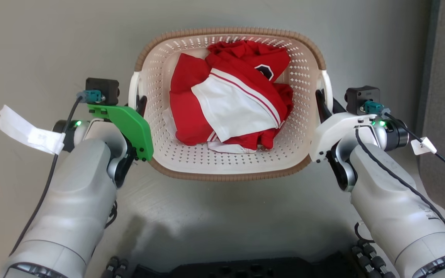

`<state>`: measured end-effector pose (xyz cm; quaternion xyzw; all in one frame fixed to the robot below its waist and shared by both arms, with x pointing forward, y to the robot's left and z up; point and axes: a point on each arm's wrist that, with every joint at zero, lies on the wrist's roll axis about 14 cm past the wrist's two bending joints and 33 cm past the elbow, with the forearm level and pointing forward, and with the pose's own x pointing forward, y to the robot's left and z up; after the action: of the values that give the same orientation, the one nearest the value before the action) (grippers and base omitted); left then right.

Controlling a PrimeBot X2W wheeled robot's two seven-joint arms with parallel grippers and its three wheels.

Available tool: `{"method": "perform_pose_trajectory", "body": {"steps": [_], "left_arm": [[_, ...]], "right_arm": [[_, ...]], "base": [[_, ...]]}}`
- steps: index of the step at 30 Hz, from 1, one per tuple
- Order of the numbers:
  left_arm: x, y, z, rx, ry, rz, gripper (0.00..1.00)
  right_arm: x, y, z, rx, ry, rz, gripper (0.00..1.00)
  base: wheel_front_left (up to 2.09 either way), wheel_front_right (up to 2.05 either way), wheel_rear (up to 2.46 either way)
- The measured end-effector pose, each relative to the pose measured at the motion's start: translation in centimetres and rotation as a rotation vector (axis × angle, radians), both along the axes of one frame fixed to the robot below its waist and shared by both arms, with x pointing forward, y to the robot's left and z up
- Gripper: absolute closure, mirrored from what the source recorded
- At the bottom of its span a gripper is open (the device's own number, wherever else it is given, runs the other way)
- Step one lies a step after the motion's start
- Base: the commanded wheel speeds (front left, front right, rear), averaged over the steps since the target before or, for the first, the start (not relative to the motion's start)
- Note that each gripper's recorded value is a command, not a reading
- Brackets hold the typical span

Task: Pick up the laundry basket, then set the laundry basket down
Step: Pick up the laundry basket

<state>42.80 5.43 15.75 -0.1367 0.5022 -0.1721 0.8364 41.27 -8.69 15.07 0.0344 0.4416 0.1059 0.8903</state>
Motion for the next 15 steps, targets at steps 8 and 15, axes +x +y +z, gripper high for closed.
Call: {"method": "perform_pose_trajectory", "body": {"steps": [8, 15], "left_arm": [[-1.6, -0.4, 1.5, -0.007, 0.046, -0.011, 1.00], [-2.4, -0.6, 3.3, -0.025, 0.086, 0.003, 1.00]], "right_arm": [[-0.4, -0.1, 1.4, 0.000, 0.009, 0.033, 1.00], [-1.1, -0.4, 2.8, 0.002, 0.053, 0.053, 1.00]], "base": [[0.00, 0.00, 0.00], [0.00, 0.00, 0.00]]}}
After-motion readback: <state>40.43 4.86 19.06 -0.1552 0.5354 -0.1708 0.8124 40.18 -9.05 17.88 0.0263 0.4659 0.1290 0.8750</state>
